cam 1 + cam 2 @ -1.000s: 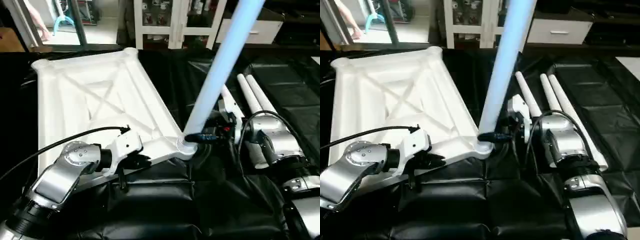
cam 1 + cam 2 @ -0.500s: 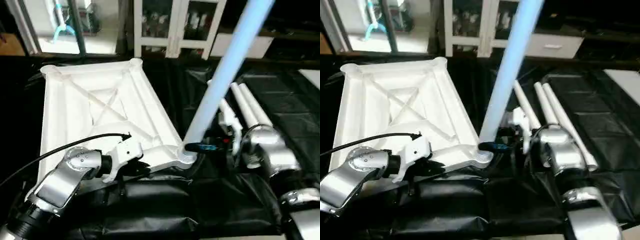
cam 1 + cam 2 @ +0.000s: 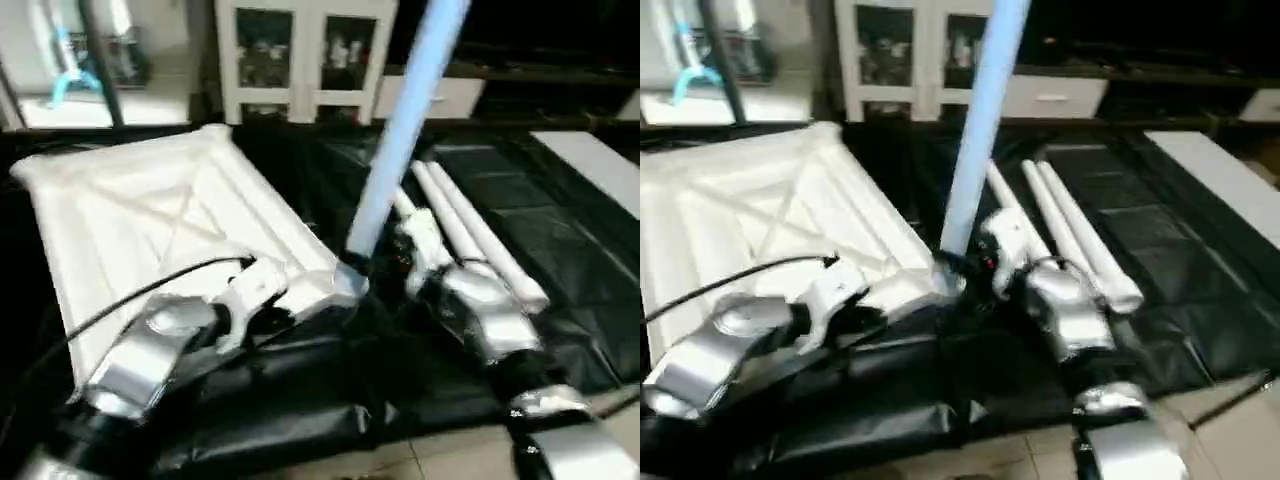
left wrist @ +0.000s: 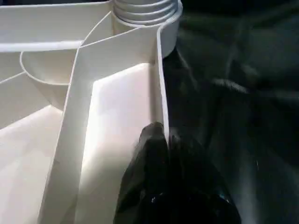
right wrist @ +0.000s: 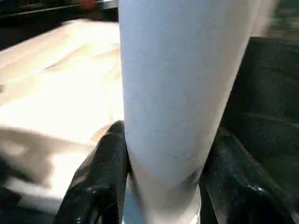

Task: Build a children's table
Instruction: Insert table leg to table base

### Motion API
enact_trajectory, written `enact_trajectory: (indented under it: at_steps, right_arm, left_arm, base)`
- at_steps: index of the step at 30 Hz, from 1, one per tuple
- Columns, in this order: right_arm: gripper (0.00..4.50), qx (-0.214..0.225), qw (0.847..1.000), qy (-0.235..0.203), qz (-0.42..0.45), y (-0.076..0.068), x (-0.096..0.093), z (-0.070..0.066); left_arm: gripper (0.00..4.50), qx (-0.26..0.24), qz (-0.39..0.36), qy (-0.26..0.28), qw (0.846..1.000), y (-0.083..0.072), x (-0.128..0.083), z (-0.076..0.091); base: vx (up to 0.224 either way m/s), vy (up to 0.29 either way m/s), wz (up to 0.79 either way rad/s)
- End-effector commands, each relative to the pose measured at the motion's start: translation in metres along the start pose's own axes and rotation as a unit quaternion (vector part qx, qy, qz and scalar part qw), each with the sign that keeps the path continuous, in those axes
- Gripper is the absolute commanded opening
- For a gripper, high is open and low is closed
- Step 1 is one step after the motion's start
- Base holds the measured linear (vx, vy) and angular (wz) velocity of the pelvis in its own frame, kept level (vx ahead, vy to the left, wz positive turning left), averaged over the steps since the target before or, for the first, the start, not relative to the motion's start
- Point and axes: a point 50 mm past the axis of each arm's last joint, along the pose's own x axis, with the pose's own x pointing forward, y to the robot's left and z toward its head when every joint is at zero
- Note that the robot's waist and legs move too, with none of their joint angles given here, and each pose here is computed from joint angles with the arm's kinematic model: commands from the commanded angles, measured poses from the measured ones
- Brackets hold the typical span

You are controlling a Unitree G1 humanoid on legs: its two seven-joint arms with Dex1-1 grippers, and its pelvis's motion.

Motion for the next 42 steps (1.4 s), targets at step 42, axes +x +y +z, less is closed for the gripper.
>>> enact_trajectory:
  at_steps: [42]
  right_arm:
    - [3.29,-0.062,0.989,-0.132,0.013,0.001,-0.017,0.042]
  left_arm:
    - [0.0,-0.039,0.004,-0.052,0.998,-0.023,0.012,0.037]
  base:
    - [-0.001,-0.013,-0.02]
